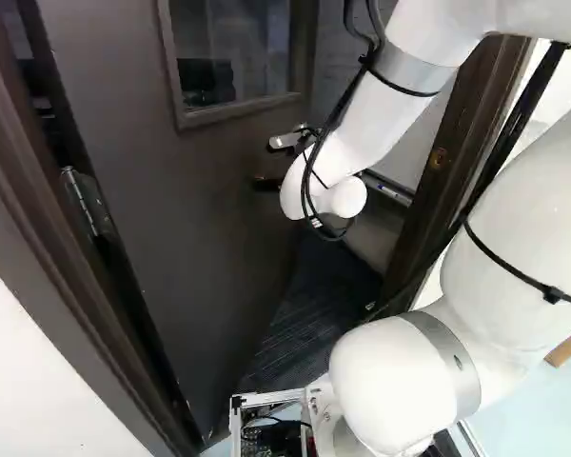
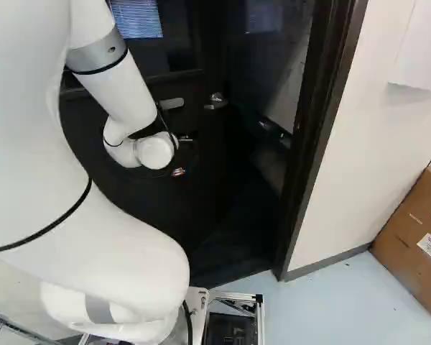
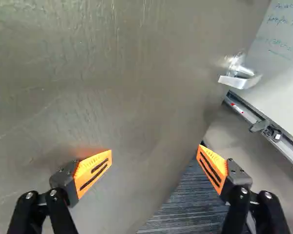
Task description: Open the door and move inside
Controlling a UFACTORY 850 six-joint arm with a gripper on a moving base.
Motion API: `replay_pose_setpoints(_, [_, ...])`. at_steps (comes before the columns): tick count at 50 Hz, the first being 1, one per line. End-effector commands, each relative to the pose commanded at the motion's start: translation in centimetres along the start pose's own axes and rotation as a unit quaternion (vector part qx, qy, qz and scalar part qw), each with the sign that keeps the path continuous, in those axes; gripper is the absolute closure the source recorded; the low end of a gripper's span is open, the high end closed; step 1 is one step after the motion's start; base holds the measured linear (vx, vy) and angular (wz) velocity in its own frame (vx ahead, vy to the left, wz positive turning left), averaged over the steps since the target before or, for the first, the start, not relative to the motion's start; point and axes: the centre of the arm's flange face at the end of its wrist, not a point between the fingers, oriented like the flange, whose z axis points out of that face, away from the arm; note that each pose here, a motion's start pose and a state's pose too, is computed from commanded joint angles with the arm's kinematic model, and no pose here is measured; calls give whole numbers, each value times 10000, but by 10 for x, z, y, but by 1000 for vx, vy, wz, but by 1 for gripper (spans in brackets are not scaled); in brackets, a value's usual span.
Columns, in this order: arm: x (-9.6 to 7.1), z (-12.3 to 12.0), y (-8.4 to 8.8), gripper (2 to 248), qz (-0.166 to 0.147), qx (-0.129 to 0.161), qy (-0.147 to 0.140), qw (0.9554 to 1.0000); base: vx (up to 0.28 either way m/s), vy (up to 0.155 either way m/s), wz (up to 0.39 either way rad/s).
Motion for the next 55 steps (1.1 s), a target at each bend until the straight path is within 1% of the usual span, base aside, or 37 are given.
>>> replay_pose_setpoints(55, [32,98,-46,3,-175,582,98,9981,0,0,0])
